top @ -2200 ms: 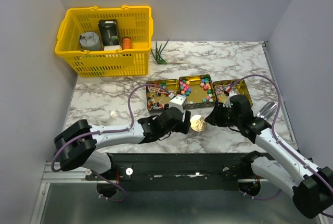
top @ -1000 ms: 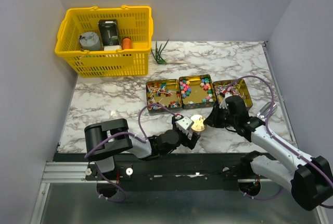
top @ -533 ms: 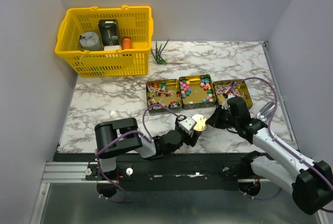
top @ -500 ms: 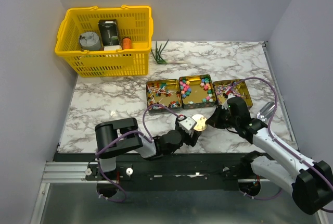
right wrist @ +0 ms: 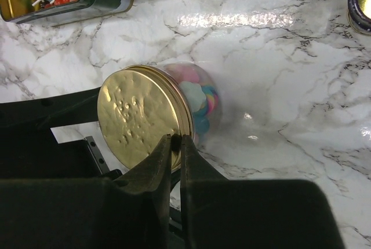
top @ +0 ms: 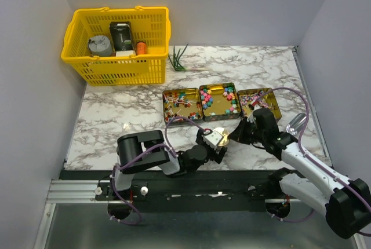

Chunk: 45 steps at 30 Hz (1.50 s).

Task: Pack the candies
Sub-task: Screw the bottle lid onto the packing bottle.

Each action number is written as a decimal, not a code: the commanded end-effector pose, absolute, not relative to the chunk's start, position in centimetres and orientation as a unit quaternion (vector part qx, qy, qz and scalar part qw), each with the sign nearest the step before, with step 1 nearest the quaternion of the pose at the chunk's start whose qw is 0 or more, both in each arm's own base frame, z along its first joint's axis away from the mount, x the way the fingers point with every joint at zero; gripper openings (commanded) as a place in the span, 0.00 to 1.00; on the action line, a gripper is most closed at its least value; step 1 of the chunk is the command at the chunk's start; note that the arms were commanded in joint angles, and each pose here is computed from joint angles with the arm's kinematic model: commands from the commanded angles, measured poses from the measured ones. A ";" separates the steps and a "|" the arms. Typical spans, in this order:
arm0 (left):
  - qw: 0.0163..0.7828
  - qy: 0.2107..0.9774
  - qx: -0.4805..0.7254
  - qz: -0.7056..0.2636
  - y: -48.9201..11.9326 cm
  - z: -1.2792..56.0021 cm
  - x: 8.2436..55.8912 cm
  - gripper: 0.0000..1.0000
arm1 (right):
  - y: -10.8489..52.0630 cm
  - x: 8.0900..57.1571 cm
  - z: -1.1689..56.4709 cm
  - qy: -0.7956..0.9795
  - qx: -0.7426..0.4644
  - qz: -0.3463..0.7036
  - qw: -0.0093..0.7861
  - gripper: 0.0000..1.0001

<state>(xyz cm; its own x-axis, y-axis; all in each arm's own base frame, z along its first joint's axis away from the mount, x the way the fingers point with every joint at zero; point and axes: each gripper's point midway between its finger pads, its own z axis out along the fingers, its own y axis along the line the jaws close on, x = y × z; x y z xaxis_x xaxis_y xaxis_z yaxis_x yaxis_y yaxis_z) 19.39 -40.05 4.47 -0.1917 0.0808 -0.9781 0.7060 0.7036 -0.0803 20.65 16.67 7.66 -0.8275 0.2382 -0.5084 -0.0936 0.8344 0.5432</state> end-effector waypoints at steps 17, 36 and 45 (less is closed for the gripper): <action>0.584 0.725 0.263 -0.255 -40.2 2.2 20.5 0.72 | 16.9 14.2 4.7 0.924 0.047 0.329 0.188 0.01; 0.553 0.723 0.313 -0.270 -39.0 0.6 18.5 0.99 | 16.3 21.9 9.7 0.917 0.032 0.256 0.306 0.41; 0.567 0.717 0.294 -0.279 -39.3 1.4 18.9 0.98 | 16.6 22.5 7.6 0.928 0.025 0.241 0.282 0.37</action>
<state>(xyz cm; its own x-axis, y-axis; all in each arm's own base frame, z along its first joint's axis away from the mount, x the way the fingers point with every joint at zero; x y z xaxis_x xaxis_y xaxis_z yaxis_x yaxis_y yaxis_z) 18.93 -39.51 2.09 -0.1730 0.1034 -0.9795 0.7435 0.6660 -0.0610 21.25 16.37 7.33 -0.8599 0.2002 -0.4696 -0.0601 0.8738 0.4825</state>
